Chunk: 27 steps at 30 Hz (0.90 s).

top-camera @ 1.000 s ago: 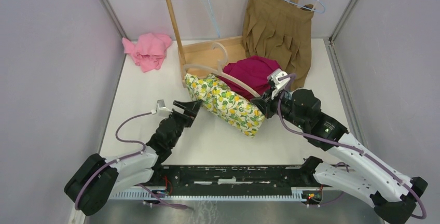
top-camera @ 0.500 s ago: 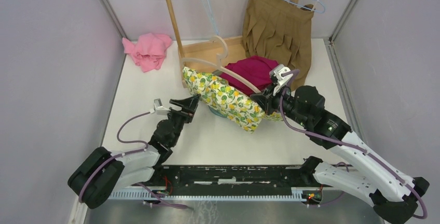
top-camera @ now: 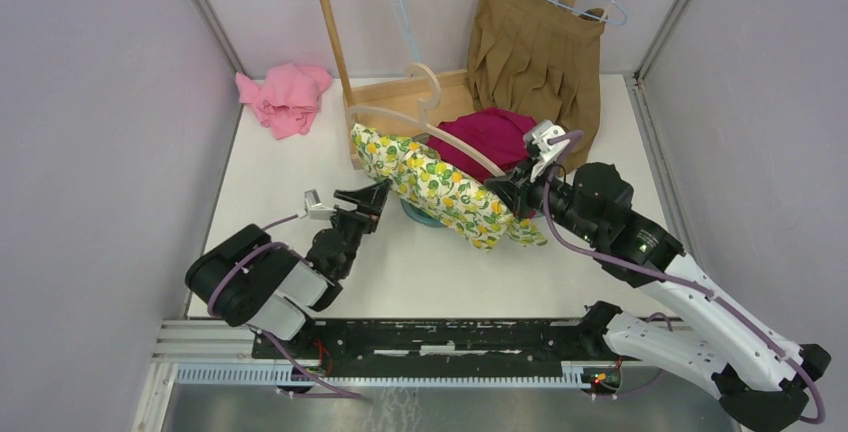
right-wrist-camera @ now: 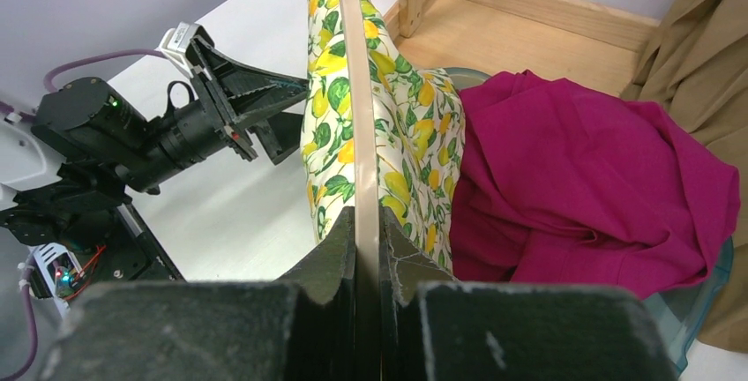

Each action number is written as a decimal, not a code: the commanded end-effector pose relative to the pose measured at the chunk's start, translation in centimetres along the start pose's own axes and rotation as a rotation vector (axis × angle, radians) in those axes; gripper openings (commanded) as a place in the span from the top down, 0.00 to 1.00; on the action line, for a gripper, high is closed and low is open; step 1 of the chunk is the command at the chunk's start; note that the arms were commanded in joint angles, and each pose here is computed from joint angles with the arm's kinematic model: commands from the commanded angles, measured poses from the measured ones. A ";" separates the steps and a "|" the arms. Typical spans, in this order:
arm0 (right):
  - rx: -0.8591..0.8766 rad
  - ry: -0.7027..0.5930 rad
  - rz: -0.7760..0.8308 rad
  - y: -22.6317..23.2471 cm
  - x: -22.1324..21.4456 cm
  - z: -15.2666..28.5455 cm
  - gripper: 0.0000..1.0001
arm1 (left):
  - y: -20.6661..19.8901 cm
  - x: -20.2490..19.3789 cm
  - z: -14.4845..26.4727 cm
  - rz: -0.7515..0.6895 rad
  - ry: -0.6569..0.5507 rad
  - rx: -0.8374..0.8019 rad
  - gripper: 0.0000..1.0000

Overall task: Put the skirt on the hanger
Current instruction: Hang the skirt on the hanger.

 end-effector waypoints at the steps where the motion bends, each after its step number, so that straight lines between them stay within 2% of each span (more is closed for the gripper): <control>1: 0.078 -0.174 -0.014 2.4 5.4 1.7 0.99 | -4.8 2.5 -0.9 0.087 -0.112 -0.193 0.00; 4: 0.074 -0.174 -0.010 2.3 5.4 1.8 0.99 | -6.3 2.5 -1.2 0.052 -0.109 -0.246 0.04; 11: 0.077 -0.178 -0.013 2.4 5.5 2.1 0.99 | -7.5 3.5 -1.4 0.029 -0.152 -0.279 0.00; 20: 0.090 -0.190 -0.012 3.0 6.5 2.8 0.99 | -8.6 3.5 -2.8 0.033 -0.169 -0.299 0.03; 22: 0.091 -0.191 -0.012 3.0 6.6 2.9 0.99 | -9.2 3.6 -2.9 0.027 -0.174 -0.317 0.08; 27: 0.086 -0.193 -0.011 2.9 6.5 3.0 0.99 | -9.7 3.2 -3.2 0.032 -0.149 -0.344 0.39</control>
Point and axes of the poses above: each gripper's point midway between its finger pads, its own z axis back along the fingers, its own y axis along the line the jaws close on, x = y × z, the point moved 2 cm from there along z, back along the fingers, and after that the axes turned 15 degrees about -z, right-handed, at the moved point
